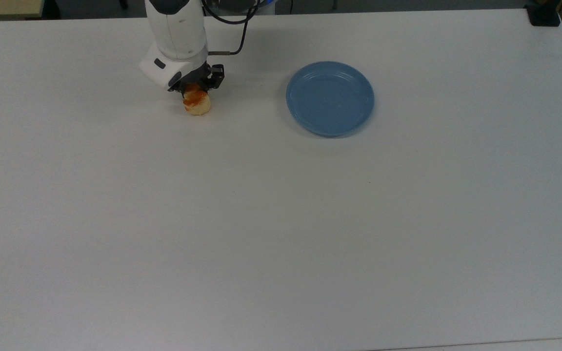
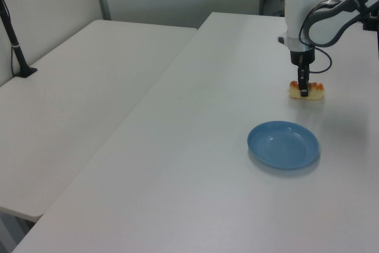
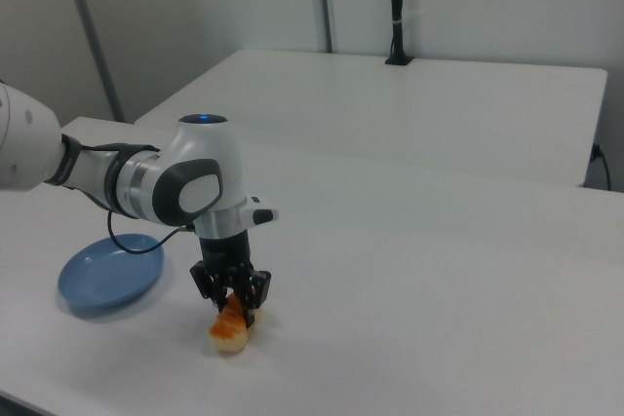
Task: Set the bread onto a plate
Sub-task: 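Lift the grasped bread roll off the table, then carry the bread roll over the blue plate and lower it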
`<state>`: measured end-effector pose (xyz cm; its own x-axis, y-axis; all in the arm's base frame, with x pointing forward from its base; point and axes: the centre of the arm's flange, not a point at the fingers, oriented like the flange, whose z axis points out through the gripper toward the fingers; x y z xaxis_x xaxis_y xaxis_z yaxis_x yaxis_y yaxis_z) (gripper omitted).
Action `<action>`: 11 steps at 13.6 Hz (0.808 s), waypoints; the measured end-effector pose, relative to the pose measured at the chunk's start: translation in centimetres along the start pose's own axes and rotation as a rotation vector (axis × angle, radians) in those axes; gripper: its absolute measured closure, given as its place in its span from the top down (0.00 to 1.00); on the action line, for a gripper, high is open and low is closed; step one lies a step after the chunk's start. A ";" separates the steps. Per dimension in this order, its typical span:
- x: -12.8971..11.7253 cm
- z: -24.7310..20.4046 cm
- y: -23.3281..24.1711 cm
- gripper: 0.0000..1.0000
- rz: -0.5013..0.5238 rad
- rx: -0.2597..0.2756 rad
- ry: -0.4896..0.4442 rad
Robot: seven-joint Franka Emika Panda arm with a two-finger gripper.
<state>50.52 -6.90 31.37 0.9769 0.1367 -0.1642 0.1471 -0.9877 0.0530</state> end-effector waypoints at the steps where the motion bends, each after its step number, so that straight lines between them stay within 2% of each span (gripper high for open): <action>1: 0.2 -0.4 0.1 0.46 0.002 -0.002 0.005; 2: 0.6 -1.4 0.3 0.38 0.007 -0.004 0.008; 6: 1.8 -4.6 1.0 0.28 0.016 -0.015 0.041; 11: 3.3 -8.3 -0.4 0.27 0.016 -0.029 0.065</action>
<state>55.00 -5.42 38.94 0.9871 0.1260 -0.0990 0.1344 -0.9874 0.0834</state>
